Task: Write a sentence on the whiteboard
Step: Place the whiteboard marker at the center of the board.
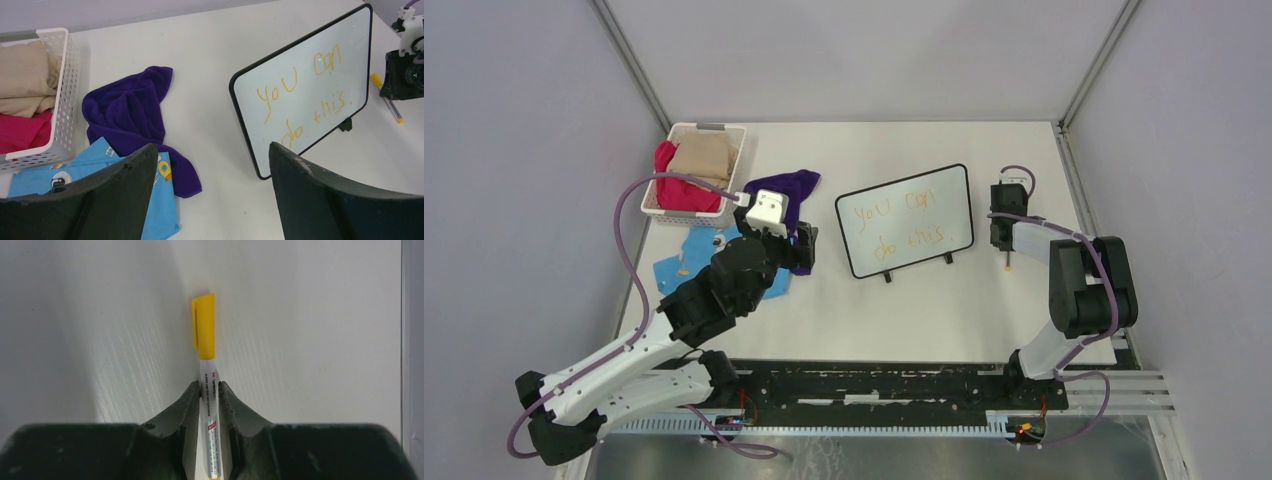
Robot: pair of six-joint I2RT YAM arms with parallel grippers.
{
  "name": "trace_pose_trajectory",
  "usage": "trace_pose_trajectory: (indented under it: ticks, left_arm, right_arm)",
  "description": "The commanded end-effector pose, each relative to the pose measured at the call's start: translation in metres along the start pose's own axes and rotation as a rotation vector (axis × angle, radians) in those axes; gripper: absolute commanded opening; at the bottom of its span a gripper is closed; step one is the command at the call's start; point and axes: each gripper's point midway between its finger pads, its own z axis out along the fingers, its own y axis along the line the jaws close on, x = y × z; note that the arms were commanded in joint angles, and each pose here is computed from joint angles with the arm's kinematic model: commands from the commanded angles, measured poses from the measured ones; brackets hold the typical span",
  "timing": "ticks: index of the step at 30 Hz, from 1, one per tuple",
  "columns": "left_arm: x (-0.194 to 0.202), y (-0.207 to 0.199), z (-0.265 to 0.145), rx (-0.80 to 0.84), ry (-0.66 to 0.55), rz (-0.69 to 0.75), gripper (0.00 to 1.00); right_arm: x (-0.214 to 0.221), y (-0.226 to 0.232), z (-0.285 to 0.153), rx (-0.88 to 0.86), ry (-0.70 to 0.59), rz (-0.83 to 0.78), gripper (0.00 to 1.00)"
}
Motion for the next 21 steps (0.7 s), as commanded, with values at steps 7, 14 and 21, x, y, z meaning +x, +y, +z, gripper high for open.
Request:
trace_pose_trajectory:
  ticks: [7,14,21]
  left_arm:
    - [-0.014,-0.002,-0.001,0.01,-0.047,-0.028,0.87]
    - [-0.014,-0.002,-0.001,0.01,-0.048,-0.028,0.87]
    - [-0.014,-0.002,-0.002,0.01,-0.05,-0.029,0.87]
  right_arm:
    - [0.017,0.0,0.002,-0.017,0.04,0.004,0.26]
    - [0.021,0.001,0.004,-0.025,0.048,0.002,0.23]
    - [0.024,0.002,0.005,-0.027,0.054,0.0,0.23]
